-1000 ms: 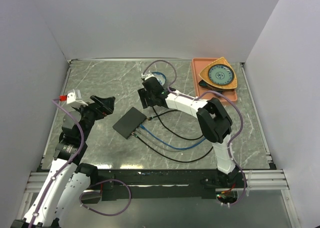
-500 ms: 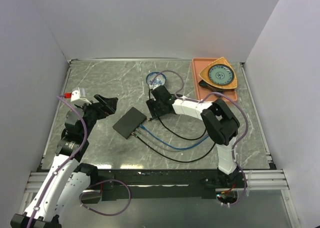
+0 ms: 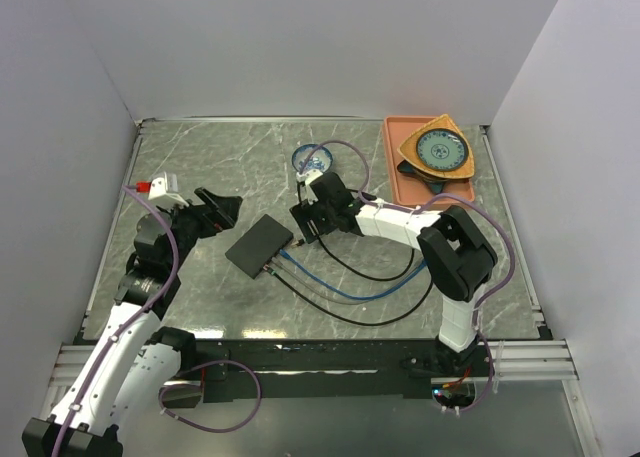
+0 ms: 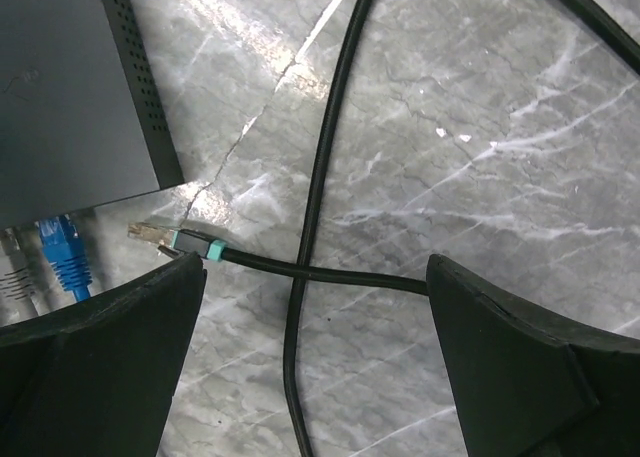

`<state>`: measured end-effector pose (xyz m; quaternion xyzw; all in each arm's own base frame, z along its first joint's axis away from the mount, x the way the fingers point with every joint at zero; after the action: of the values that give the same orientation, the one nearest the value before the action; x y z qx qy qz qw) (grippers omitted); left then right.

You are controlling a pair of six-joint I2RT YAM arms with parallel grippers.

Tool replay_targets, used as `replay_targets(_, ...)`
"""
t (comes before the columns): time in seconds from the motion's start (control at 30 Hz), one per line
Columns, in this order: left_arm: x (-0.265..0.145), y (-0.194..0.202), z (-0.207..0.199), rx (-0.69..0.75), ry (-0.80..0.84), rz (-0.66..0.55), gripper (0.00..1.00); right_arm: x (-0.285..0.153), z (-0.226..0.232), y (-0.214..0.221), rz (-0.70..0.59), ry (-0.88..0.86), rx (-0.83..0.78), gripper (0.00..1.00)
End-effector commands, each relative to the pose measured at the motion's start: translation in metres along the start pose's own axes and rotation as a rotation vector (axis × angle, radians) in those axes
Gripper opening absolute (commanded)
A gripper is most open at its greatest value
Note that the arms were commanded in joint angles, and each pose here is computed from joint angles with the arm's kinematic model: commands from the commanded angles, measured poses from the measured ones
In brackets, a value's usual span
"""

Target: Insert the plug into the switch port

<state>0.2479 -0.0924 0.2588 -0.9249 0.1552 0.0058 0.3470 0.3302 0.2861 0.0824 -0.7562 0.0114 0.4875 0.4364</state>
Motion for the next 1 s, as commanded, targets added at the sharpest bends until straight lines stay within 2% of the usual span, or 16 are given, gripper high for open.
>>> replay_targets(0.0, 0.001, -0.008, -0.013, 0.005, 0.059, -0.027, 0.96, -0.015, -0.003, -0.016, -0.082, 0.007, -0.054, 0.99)
replay_targets(0.43, 0.006, -0.005, -0.014, 0.005, 0.071, -0.003, 0.96, -0.007, -0.015, -0.004, -0.013, 0.088, -0.115, 0.99)
replay_targets(0.97, 0.006, -0.006, -0.010, 0.008, 0.059, -0.017, 0.96, 0.012, -0.005, 0.002, 0.014, 0.041, -0.145, 0.99)
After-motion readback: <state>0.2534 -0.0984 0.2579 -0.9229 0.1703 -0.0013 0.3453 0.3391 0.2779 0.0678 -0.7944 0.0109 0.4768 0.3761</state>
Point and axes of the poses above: each gripper's point midway between its finger pads, its own x axis out along the fingers, its own z axis along the line the jaws close on, y = z × x, the point moved 4 cm from there along -x, back along the fingers, and after that the axes turned 14 degrees about -x, right-handed, at the moved point
